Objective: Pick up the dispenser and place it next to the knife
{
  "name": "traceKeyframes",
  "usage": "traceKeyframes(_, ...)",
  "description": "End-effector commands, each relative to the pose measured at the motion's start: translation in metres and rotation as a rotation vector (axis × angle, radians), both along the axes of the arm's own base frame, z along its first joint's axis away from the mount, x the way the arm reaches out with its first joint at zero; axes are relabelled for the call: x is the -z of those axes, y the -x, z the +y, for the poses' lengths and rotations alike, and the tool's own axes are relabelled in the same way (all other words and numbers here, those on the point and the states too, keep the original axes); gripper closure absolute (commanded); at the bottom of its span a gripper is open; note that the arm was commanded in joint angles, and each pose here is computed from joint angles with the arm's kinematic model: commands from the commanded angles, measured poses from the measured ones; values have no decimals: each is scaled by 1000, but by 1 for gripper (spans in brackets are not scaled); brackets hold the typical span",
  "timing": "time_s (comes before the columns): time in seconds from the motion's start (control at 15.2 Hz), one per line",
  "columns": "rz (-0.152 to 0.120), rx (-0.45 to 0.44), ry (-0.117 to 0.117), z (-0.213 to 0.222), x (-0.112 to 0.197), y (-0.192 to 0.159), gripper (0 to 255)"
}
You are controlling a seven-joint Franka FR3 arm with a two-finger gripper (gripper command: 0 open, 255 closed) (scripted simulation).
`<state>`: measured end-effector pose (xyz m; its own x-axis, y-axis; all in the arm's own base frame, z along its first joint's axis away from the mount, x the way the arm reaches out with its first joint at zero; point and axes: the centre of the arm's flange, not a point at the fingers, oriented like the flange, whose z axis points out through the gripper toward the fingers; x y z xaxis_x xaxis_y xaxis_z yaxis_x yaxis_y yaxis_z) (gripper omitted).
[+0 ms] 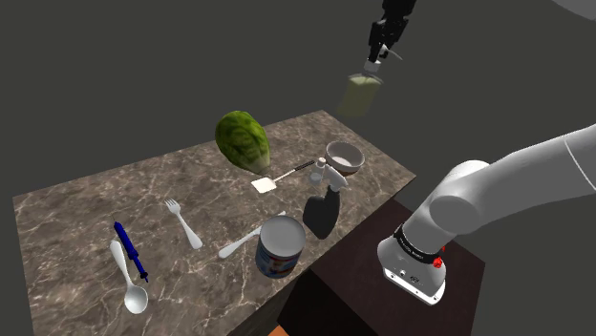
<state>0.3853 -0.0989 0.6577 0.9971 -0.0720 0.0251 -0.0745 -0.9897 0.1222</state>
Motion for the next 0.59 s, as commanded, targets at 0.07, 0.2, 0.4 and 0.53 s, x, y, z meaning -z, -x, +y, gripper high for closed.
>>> traceKeyframes(0.07,-1,2,0,34,15,-9,255)
traceKeyframes(0.2,-1,2,0,59,24,-15,255)
traceKeyframes(0.4,-1,2,0,95,37,-24,255)
traceKeyframes(0.53,-1,2,0,119,45,-30,255)
